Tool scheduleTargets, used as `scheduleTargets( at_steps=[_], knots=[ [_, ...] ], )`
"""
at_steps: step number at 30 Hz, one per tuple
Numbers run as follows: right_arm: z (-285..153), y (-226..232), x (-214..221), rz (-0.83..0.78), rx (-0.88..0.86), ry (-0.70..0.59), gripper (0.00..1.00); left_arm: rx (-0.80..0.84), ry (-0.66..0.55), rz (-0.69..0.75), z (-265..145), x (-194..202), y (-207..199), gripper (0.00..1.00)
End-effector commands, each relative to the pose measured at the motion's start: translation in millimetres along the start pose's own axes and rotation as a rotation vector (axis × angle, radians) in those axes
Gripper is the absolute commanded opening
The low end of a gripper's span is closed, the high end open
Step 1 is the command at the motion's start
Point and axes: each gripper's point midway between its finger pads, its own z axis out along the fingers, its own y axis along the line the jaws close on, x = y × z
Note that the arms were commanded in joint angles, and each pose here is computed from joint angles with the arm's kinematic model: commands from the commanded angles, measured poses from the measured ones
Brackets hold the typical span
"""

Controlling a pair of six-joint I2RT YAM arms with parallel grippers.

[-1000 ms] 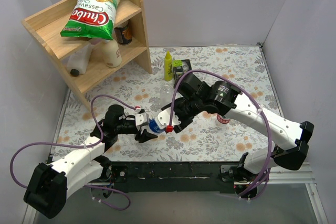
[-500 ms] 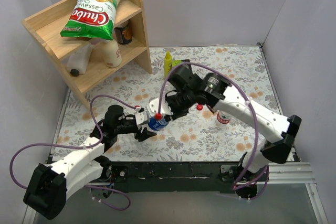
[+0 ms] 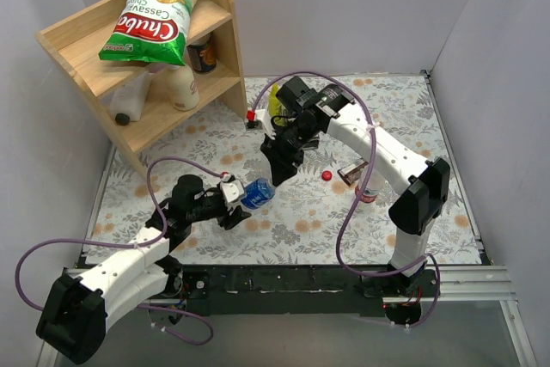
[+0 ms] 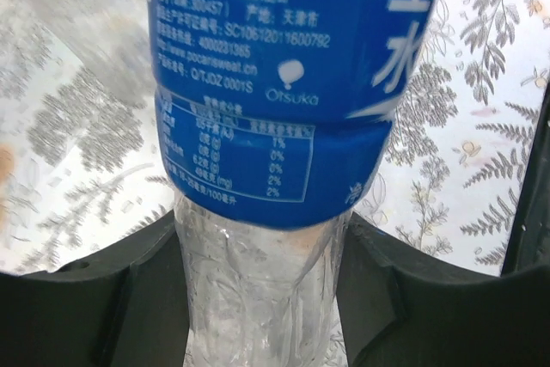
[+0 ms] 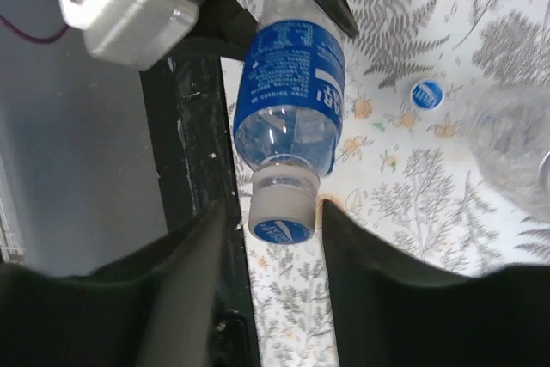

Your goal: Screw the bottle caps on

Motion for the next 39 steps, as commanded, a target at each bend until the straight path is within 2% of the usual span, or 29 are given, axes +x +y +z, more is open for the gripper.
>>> scheduleTargets(
  at_steps=[1,2,5,7,8,9,10,11,12,13,17,26,31,39],
  knots=[
    [-36.7,38.3,-34.9,-0.114,0.002,-0.093,0.69,0.049,-0.108,0.134,-3.4,-49.3,3.1,0.0],
    [-52.7,45.4,-44.5,-0.174,0.028,-0.133,0.78,0.081,-0.088,0.131,-3.9,-44.1,-2.4,0.0],
    [-78.5,59.7,-52.3,-0.358,0.078,-0.205,0.84,0.197,-0.032,0.132,-5.0,-31.7,-20.1,0.0],
    [-72.6,60.8,-36.1,-0.458,0.075,-0.182,0.83,0.247,-0.018,0.114,-6.4,-33.6,-26.6,0.0],
    [-82.3,71.3,-30.7,-0.558,0.098,-0.194,0.81,0.269,-0.009,0.107,-5.4,-32.1,-28.8,0.0],
    [-68.3,65.7,-11.6,-0.586,0.093,-0.141,0.79,0.288,-0.014,0.112,-5.9,-35.3,-30.7,0.0],
    [-64.9,62.6,-4.8,-0.709,0.14,-0.096,0.77,0.3,-0.015,0.11,-6.6,-38.0,-31.9,0.0],
    [-73.4,68.2,0.1,-0.785,0.185,-0.101,0.76,0.315,-0.026,0.108,-7.0,-41.8,-33.9,0.0],
    [-62.5,60.2,8.4,-0.829,0.203,-0.082,0.76,0.32,-0.033,0.11,-7.2,-44.3,-34.4,0.0],
    [-63.1,59.9,8.7,-0.932,0.239,-0.065,0.76,0.323,-0.038,0.113,-7.5,-47.5,-34.1,0.0],
    [-62.1,61.3,8.9,-1.09,0.32,-0.06,0.75,0.334,-0.053,0.118,-7.9,-56.0,-34.0,0.0],
    [-51.2,63.4,-3.4,-1.125,0.314,-0.096,0.66,0.353,-0.051,0.113,-6.6,-62.6,-32.7,0.0],
    [-44.0,65.1,4.6,-1.146,0.271,-0.065,0.52,0.355,-0.059,0.13,-6.0,-66.1,-31.3,0.0],
    [-36.6,56.4,17.1,-1.175,0.261,-0.007,0.5,0.337,-0.064,0.141,-3.1,-68.5,-26.1,0.0]
  ],
)
